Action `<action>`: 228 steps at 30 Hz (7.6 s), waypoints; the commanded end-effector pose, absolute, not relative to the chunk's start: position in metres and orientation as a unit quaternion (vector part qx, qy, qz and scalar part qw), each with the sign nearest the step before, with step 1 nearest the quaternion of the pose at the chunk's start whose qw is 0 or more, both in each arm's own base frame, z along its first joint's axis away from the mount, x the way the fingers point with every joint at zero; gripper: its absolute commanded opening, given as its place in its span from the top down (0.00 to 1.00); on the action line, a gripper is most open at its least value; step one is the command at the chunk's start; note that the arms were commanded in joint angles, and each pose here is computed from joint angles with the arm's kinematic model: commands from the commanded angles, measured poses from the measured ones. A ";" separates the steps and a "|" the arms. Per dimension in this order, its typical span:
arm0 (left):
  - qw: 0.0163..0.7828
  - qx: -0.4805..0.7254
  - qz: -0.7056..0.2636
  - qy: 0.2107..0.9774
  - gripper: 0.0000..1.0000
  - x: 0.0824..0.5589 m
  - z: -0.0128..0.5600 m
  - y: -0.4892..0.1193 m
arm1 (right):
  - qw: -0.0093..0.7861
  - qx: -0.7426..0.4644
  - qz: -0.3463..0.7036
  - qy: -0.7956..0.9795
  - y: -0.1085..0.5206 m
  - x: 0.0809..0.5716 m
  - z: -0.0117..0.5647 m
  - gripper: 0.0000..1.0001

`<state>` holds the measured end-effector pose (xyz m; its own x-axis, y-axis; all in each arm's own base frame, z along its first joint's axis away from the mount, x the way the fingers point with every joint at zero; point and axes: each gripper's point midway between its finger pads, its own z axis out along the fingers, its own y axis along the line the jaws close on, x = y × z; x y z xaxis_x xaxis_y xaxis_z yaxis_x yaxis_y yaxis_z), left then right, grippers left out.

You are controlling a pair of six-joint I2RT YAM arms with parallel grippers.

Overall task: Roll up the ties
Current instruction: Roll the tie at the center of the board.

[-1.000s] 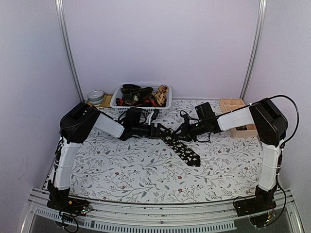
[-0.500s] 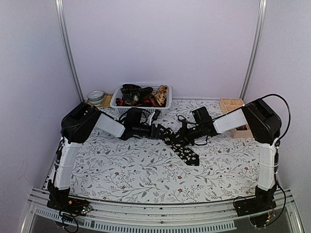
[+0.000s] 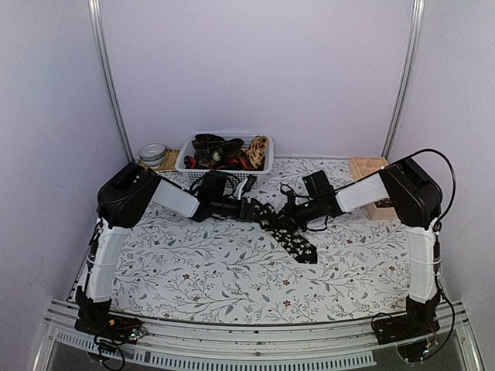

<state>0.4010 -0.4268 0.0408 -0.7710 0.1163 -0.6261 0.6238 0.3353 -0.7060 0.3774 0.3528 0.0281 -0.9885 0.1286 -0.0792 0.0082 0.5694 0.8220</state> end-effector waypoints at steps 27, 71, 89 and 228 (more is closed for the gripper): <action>0.182 0.265 -0.423 0.847 0.97 0.366 -0.014 -0.426 | 0.073 0.074 0.417 0.903 0.349 0.390 -0.006 0.92; 0.376 0.328 -0.097 0.861 1.00 0.389 0.042 -0.437 | 0.100 0.007 0.322 0.941 0.250 0.294 -0.009 0.82; 0.449 0.440 0.104 0.771 1.00 0.357 0.029 -0.440 | 0.099 0.002 0.334 0.937 0.266 0.283 0.008 0.82; 0.238 0.235 -0.441 0.833 0.24 0.363 0.055 -0.434 | 0.065 0.058 0.416 0.905 0.308 0.328 0.004 0.74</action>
